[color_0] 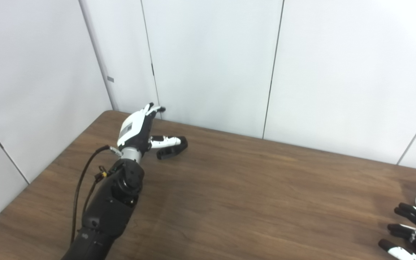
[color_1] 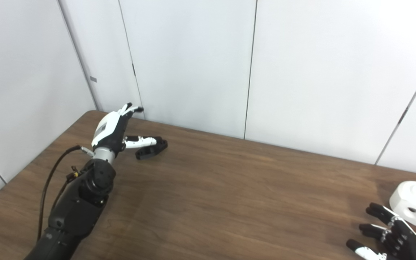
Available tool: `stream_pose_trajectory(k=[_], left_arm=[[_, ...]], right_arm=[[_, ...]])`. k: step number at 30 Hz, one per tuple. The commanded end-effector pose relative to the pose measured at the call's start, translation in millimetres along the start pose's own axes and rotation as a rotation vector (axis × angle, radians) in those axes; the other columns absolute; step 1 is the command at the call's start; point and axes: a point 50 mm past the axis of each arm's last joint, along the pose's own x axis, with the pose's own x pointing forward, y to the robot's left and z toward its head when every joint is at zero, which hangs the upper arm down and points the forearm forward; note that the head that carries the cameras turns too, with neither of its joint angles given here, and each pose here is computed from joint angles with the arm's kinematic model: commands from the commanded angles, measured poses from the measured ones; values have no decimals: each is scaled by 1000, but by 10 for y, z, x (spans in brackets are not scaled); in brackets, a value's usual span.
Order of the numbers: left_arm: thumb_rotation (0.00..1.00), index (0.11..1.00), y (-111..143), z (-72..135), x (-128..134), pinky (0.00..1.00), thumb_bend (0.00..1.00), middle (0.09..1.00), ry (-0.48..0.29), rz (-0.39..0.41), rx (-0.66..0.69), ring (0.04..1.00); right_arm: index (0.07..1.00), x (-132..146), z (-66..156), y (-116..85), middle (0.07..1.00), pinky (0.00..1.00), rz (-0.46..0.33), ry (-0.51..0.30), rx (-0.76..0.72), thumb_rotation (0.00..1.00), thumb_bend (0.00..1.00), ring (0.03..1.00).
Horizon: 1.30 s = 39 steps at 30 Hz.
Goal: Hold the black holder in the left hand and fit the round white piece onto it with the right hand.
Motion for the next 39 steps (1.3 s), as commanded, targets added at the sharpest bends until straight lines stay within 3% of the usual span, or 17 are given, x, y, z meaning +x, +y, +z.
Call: stream_pose_trajectory(k=[1, 17, 26, 32, 35, 39], left_arm=[[414, 820, 274, 136, 184, 1000, 1000, 1000, -16, 76, 68, 1000], [421, 855, 174, -69, 271, 1000, 1000, 1000, 39, 62, 245, 1000], [412, 829, -32, -96, 231, 1000, 1000, 1000, 33, 21, 242, 1000], [345, 809, -161, -132, 203, 1000, 1000, 1000, 29, -12, 202, 1000], [408, 821, -203, -152, 176, 1000, 1000, 1000, 12, -22, 188, 1000], [445, 814, -233, -161, 142, 1000, 1000, 1000, -21, -24, 193, 1000]], right_arm=[[753, 10, 31, -86, 774, 638, -2, -1, -32, 126, 791, 615], [755, -20, -1, -108, 775, 663, 3, 3, -34, 123, 787, 618], [758, -58, 14, -103, 775, 644, 5, 6, -40, 117, 782, 615], [762, -68, 20, -106, 774, 662, 3, 7, -47, 116, 779, 613], [755, -62, 24, -105, 772, 607, 1, 4, -52, 105, 776, 615], [757, -45, 26, -102, 773, 609, 6, 2, -46, 106, 780, 611]])
